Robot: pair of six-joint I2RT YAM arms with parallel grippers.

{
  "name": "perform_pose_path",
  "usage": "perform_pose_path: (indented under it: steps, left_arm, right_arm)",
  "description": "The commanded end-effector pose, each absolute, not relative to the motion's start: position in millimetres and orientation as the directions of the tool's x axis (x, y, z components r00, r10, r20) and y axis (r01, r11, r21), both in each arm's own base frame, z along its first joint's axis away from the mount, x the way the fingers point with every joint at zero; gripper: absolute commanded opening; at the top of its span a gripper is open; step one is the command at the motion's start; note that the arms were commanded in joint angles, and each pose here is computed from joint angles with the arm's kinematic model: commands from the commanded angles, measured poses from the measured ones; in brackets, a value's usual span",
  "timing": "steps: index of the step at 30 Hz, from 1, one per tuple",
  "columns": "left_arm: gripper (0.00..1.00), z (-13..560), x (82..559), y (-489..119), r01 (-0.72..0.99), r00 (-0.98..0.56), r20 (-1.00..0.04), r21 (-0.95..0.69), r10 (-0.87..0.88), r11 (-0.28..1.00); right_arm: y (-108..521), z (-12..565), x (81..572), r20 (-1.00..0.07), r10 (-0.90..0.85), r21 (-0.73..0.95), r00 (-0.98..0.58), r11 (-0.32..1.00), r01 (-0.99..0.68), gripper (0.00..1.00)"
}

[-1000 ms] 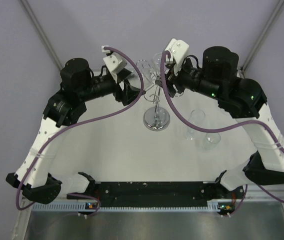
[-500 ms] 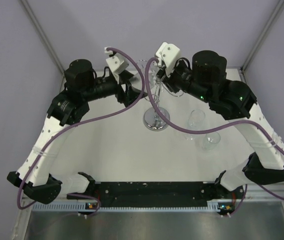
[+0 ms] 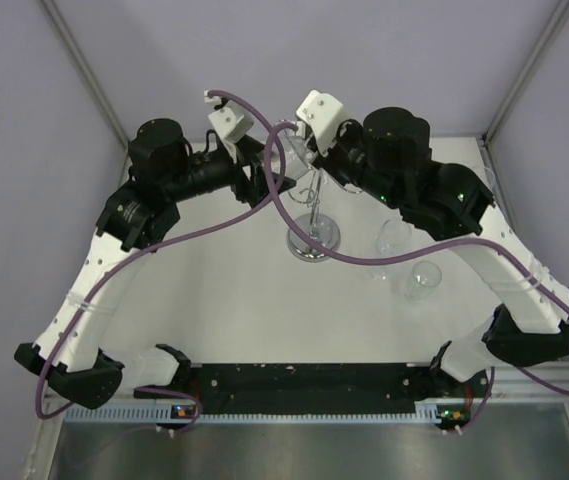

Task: Place the wine glass upside down on the wine glass rack
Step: Turn the wine glass upside down at the wine rack.

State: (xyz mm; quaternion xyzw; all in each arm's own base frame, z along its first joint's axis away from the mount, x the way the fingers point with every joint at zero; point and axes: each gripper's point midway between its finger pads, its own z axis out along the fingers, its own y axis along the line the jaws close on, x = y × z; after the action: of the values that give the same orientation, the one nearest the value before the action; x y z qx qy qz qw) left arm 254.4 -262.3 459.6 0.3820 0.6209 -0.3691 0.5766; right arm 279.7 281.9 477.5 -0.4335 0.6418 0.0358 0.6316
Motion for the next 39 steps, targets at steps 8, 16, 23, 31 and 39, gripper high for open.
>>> perform_pose_path:
  steps: [8, 16, 23, 31, 39]
  left_arm:
    - [0.01, 477, 240, -267, 0.929, 0.079, -0.997, 0.078, 0.014, 0.361]
    - [0.29, 472, 241, -265, 0.925, 0.1, -0.994, 0.109, 0.043, 0.364]
    - [0.65, 469, 240, -264, 0.926, 0.1, -0.994, 0.113, 0.055, 0.36]
    - [0.99, 462, 237, -263, 0.93, 0.104, -0.992, 0.123, 0.075, 0.347]
    - [0.99, 458, 233, -257, 0.924, 0.126, -0.986, 0.156, 0.107, 0.349]
  right_arm:
    - [283, 499, 281, -0.851, -0.474, -0.513, 0.226, 0.659, -0.55, 0.0]
    - [274, 504, 282, -0.82, -0.511, -0.564, 0.256, 0.649, -0.51, 0.0]
    - [265, 506, 280, -0.804, -0.53, -0.589, 0.271, 0.645, -0.487, 0.0]
    - [263, 504, 281, -0.794, -0.543, -0.602, 0.272, 0.64, -0.478, 0.0]
    - [259, 499, 284, -0.773, -0.575, -0.627, 0.267, 0.631, -0.457, 0.0]
